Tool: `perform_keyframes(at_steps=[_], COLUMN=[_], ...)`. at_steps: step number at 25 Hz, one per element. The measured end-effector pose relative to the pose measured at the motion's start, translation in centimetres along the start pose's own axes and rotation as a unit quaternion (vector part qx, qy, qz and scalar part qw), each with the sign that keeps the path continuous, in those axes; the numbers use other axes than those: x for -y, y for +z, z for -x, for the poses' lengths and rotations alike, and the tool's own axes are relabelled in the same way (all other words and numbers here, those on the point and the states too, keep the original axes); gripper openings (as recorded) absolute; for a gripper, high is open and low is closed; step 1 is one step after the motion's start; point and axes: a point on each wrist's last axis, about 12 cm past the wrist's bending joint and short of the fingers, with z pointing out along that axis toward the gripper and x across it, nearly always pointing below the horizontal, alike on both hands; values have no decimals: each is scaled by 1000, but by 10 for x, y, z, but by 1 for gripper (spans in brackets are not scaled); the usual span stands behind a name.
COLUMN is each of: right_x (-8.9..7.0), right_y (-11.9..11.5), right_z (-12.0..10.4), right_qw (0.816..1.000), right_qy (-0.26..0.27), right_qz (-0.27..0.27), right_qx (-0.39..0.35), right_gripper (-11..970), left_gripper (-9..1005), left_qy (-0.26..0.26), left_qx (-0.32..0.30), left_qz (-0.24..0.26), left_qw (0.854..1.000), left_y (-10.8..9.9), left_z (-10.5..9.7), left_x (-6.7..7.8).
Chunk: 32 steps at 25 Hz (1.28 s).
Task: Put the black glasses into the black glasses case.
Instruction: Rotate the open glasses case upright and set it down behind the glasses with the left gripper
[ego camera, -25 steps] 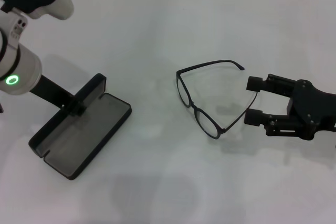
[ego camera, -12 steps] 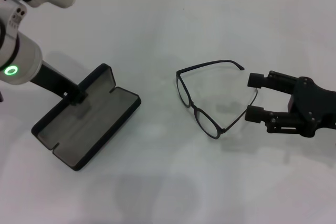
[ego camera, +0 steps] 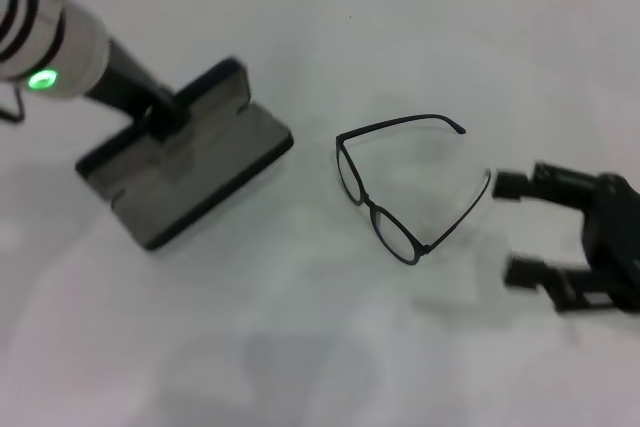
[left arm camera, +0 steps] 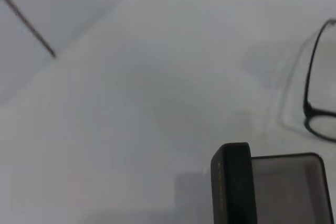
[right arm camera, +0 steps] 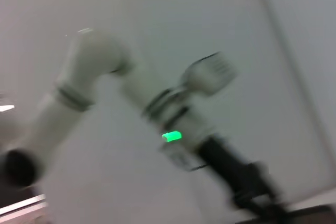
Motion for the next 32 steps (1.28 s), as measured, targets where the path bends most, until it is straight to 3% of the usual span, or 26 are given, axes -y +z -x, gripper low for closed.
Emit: perform_keyframes(at_steps=[6,10,14,21,32], right_x=[-24,-36,-41,-40,-34], right_y=[-17,-26,-32,-32,-30], right_z=[0,-7,-12,-12,-9], right_qw=[997,997,998,998,999], right_qy=[-2,9,16,13,8], right_qz=[75,73,61,52,38], right_qx=[-2,8,15,22,21], right_gripper=[885,885,884,885,885], left_gripper=[224,229,233,241,254], left_qy=[133,225,286,332,376], left_qx=[57,91,113,104,96], left_qz=[49,68,79,79,59], left_qw=[988,968,948,934,920], left_y=[3,24,47,86,101], left_z=[34,55,72,85,86], left_x=[4,12,22,32,57])
